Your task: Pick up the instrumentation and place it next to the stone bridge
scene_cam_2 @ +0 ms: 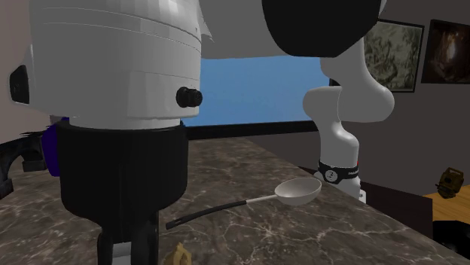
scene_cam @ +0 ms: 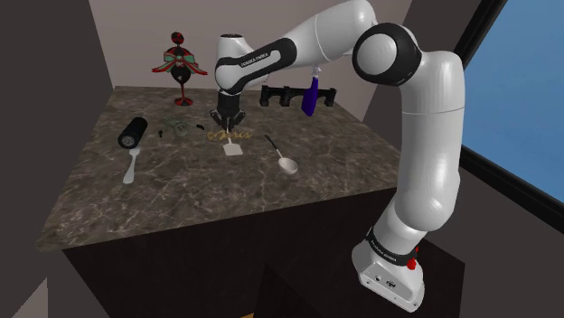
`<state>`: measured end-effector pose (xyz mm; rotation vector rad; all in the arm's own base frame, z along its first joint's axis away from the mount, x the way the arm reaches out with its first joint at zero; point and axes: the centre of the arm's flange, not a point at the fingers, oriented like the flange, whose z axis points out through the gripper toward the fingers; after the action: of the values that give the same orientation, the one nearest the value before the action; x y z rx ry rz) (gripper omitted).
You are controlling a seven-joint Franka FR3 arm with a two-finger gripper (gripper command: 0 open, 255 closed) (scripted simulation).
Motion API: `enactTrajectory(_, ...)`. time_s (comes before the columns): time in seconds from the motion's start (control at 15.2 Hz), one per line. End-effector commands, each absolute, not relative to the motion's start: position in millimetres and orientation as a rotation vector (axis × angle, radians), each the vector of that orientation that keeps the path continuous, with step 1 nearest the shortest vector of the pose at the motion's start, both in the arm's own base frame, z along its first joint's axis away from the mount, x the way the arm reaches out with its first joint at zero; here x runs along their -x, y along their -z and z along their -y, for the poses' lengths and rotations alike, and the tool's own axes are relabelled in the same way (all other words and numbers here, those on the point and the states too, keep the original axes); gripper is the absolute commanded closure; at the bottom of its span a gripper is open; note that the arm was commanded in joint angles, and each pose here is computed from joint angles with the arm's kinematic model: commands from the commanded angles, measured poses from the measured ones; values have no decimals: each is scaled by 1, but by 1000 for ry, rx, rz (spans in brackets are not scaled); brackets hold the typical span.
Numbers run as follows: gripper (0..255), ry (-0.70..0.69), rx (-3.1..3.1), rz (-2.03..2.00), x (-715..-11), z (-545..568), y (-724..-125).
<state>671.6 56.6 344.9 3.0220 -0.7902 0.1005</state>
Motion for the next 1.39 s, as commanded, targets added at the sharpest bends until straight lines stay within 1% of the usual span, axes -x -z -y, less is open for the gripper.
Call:
enactTrajectory(0.0,255,-101,-3022,790,-671,-56,-354)
enactTrajectory(1.32,255,-101,-3022,790,-672,-56,-460)
